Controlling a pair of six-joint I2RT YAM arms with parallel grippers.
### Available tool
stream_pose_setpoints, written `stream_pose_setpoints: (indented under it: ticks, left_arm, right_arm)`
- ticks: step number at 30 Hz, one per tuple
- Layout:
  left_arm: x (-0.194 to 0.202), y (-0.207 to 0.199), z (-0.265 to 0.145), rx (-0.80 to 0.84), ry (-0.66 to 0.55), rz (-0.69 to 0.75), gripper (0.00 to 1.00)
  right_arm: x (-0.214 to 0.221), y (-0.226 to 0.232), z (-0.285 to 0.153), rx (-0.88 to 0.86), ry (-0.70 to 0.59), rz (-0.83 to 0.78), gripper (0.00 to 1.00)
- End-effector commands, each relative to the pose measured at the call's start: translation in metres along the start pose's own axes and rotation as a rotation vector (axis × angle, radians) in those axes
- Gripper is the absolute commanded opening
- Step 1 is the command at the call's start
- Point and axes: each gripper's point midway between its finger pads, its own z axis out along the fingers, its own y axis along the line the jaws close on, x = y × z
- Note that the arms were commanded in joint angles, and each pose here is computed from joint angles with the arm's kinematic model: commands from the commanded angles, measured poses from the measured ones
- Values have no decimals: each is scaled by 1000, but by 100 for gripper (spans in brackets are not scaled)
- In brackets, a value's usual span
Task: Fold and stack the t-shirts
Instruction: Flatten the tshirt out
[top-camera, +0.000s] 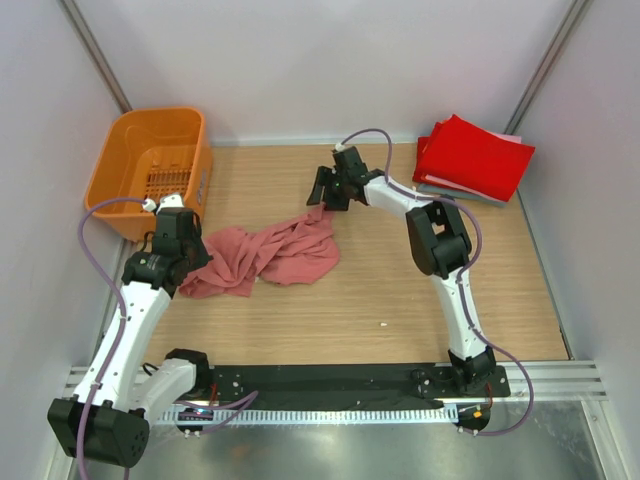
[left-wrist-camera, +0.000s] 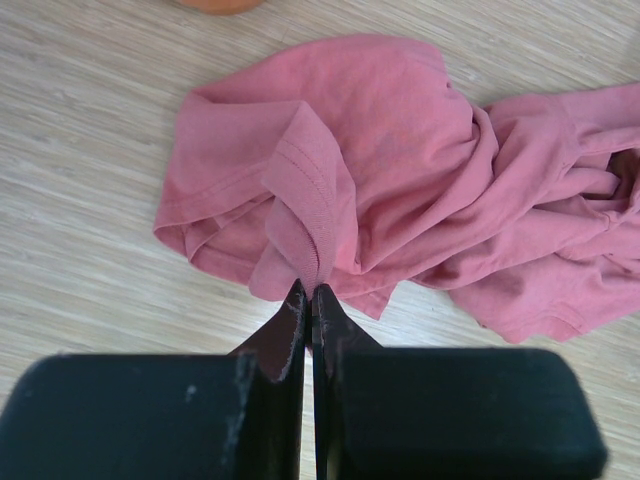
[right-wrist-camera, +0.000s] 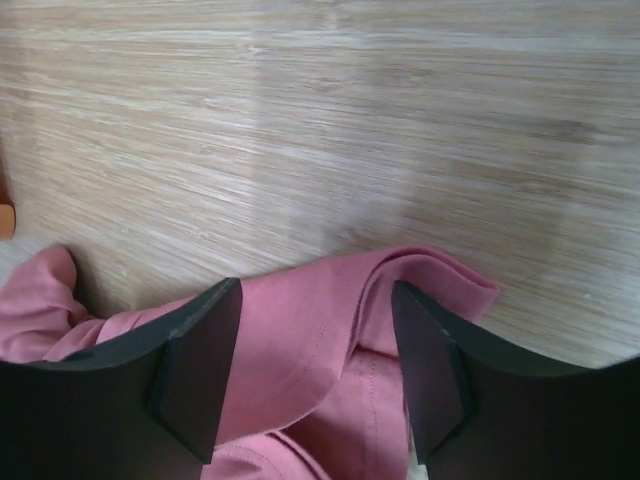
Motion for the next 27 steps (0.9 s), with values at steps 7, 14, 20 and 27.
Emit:
stream_pose_setpoints:
  ticks: [7, 14, 20, 27]
  left_arm:
    - [-11, -2, 2, 4, -43, -24, 0]
    - [-30, -12, -15, 63, -96, -41, 0]
    - [-81, -35, -77, 214, -219, -78, 0]
    - [-115, -64, -179, 497, -349, -48, 0]
  right_arm:
    - [-5, 18, 0, -50, -12, -16, 13]
    - [-50, 43, -81, -40, -137, -45, 1]
    - [-99, 56, -237, 35, -359, -66, 1]
    - [-84, 88, -468, -19, -668, -60, 1]
